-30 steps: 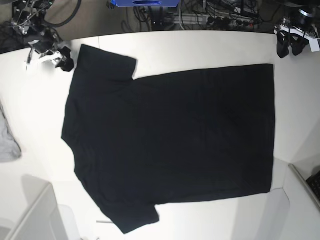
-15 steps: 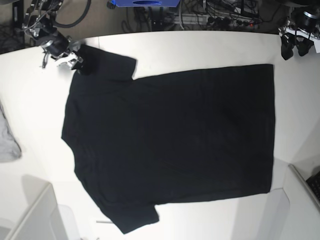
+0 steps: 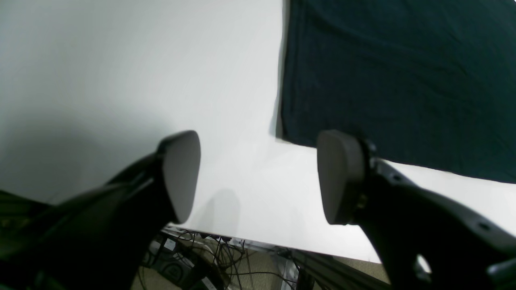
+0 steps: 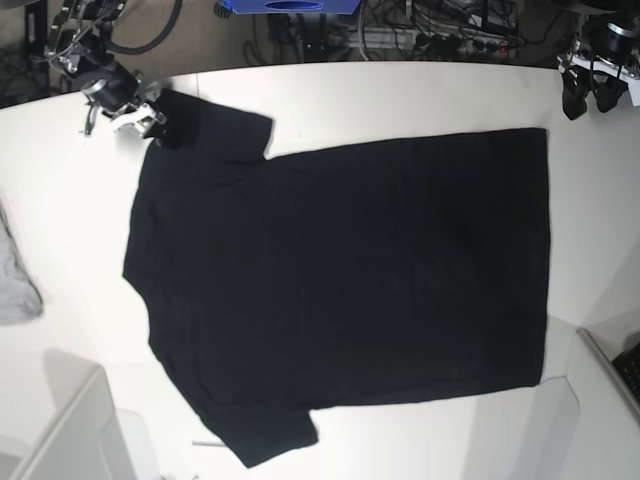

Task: Fold the T-shirt properly
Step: 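Close both grippers on the shirt's shoulder corner and hem corner, then lift the gripped shirt edge and pull it toward the arm bases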

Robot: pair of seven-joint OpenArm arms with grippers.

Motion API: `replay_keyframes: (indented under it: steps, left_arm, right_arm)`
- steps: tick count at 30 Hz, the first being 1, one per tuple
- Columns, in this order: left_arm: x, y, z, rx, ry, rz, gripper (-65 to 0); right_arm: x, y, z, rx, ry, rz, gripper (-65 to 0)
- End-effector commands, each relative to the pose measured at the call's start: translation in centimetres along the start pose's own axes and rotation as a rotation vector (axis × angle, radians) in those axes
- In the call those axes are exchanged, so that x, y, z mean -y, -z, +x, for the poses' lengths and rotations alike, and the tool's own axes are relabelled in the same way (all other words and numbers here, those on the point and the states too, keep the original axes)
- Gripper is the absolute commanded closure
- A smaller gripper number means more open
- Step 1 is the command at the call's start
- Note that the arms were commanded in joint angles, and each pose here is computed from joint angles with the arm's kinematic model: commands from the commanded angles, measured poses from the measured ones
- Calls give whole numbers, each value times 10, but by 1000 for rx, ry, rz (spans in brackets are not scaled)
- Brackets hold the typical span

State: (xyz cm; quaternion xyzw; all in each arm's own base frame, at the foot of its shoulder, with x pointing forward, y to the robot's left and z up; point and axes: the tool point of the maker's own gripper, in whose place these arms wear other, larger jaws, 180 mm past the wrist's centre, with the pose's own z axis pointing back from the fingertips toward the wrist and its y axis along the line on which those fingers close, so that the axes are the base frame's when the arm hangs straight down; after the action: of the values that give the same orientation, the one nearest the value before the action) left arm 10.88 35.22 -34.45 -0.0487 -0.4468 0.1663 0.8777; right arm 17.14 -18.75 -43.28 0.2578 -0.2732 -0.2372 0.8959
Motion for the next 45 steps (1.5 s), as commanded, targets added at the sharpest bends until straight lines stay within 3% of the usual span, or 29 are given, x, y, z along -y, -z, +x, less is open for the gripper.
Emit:
replay_keyframes:
  steps: [1,6,9,12,17,22,40,45]
  left_arm:
    - [1,-2,13,39,15,-13,-441]
    - [-1,3,12,25,50,8,-441]
    - [3,12,5,13,57,13,-441]
    - [0,14,-6,-6,30,21,-441]
    - [-6,23,-14,-8,-19,28,-441]
    - [-6,36,-18,-6,-55,20,-441]
    - [53,98,-53,-98,-143,-151,-441]
    - [59,108,-53,-105,-167,-139,-439]
  right_arm:
    - [10,-3,-13,-59,-13,-44,-396]
    - [-7,7,-26,-104,-40,-1,-393]
    - [-2,10,-30,-116,-20,-8,-344]
    - [5,15,-35,-135,3,-17,-248]
    - [15,20,-44,-163,38,-30,0]
    - [15,22,-43,-165,42,-29,0]
    - [14,23,-41,-159,38,-27,0]
    - [18,21,-37,-158,28,-36,0]
